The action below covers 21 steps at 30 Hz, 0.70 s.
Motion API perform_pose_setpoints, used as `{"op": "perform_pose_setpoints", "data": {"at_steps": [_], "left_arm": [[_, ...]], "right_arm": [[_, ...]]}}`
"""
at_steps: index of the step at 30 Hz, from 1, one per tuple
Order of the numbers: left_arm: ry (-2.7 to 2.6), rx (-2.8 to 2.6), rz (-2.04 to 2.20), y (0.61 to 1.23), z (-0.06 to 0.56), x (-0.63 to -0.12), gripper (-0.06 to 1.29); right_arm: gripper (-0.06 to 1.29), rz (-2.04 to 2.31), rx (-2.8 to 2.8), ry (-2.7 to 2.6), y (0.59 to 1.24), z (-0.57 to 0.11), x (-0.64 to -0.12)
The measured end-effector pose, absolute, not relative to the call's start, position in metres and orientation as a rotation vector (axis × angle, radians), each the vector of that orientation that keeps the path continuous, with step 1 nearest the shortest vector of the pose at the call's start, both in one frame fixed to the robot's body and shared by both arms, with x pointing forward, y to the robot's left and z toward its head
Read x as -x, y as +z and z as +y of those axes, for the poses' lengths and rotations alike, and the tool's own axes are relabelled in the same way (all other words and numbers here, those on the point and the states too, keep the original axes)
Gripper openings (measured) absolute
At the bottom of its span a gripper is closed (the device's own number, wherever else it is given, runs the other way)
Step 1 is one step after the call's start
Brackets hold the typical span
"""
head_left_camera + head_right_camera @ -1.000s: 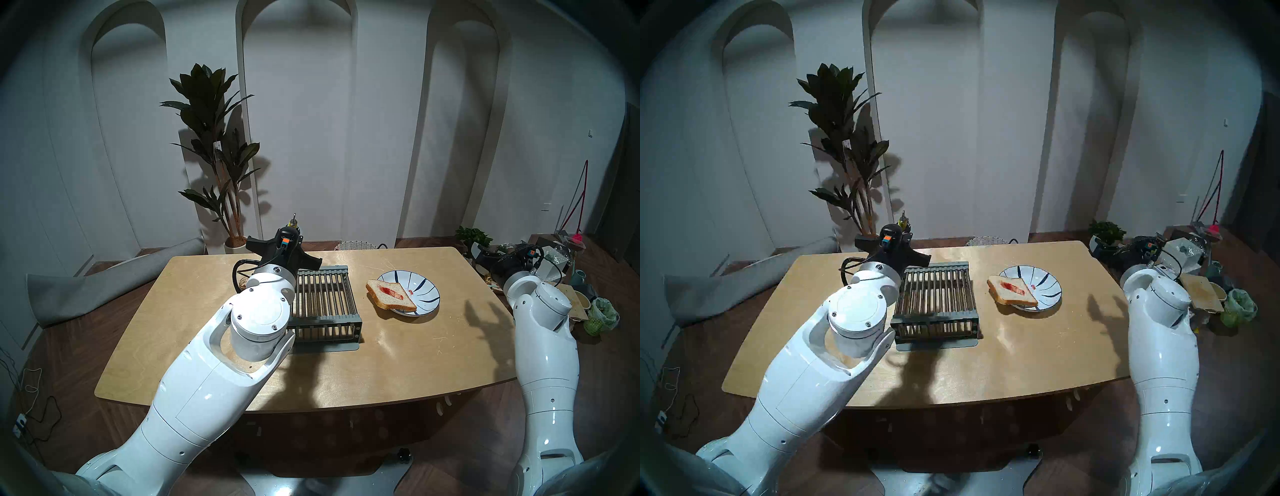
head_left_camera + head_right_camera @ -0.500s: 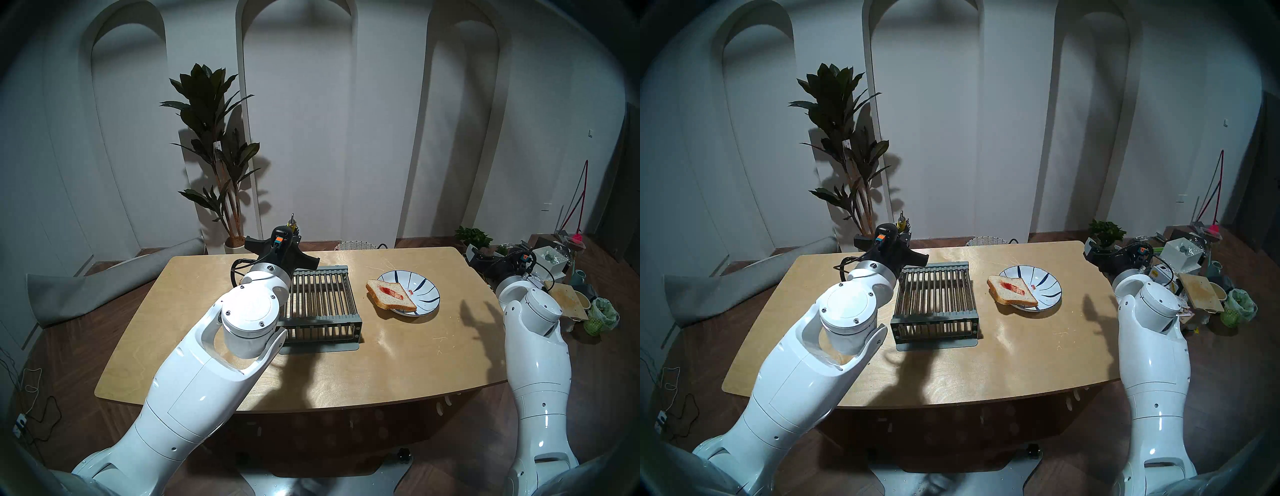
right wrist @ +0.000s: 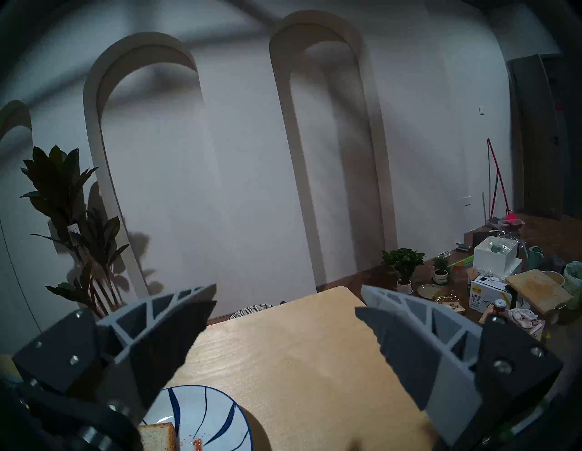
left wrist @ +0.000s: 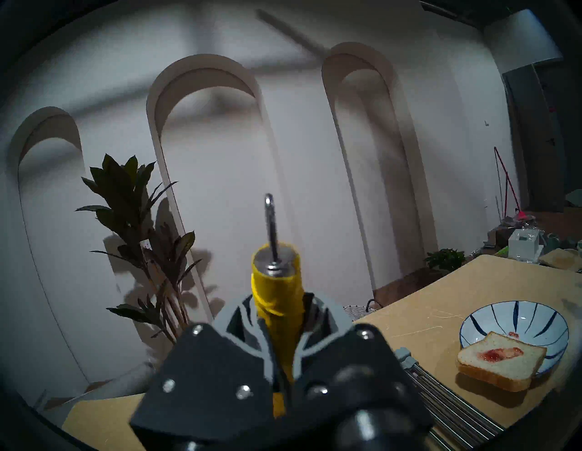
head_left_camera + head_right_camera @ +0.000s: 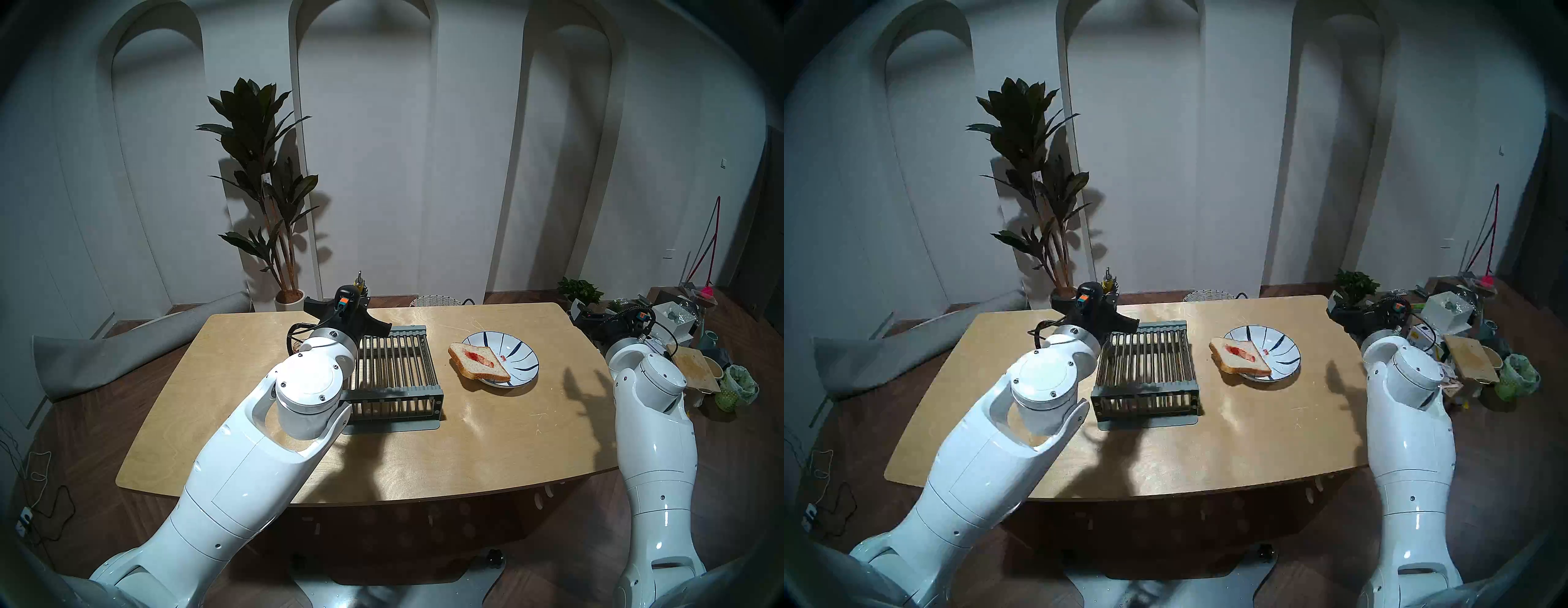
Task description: Spread jam over the slice of bread with the knife
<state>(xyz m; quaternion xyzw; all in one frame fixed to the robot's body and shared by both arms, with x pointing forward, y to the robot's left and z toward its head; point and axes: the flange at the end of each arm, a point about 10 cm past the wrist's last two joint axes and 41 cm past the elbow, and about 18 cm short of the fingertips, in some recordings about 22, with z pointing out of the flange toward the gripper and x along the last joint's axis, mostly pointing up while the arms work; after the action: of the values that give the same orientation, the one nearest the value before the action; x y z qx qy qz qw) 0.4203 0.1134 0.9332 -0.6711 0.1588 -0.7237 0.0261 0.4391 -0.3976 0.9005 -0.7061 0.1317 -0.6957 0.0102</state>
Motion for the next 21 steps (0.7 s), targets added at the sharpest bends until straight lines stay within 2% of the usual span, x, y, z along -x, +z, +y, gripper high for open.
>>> {"op": "perform_pose_setpoints", "data": {"at_steps": [21], "left_arm": [[-2.163,2.172,0.493,0.885,0.112,-0.442,0.04]], "right_arm": [[1.2,0.425,2.177,-2.183,0.909,-0.392,-0.433]]}}
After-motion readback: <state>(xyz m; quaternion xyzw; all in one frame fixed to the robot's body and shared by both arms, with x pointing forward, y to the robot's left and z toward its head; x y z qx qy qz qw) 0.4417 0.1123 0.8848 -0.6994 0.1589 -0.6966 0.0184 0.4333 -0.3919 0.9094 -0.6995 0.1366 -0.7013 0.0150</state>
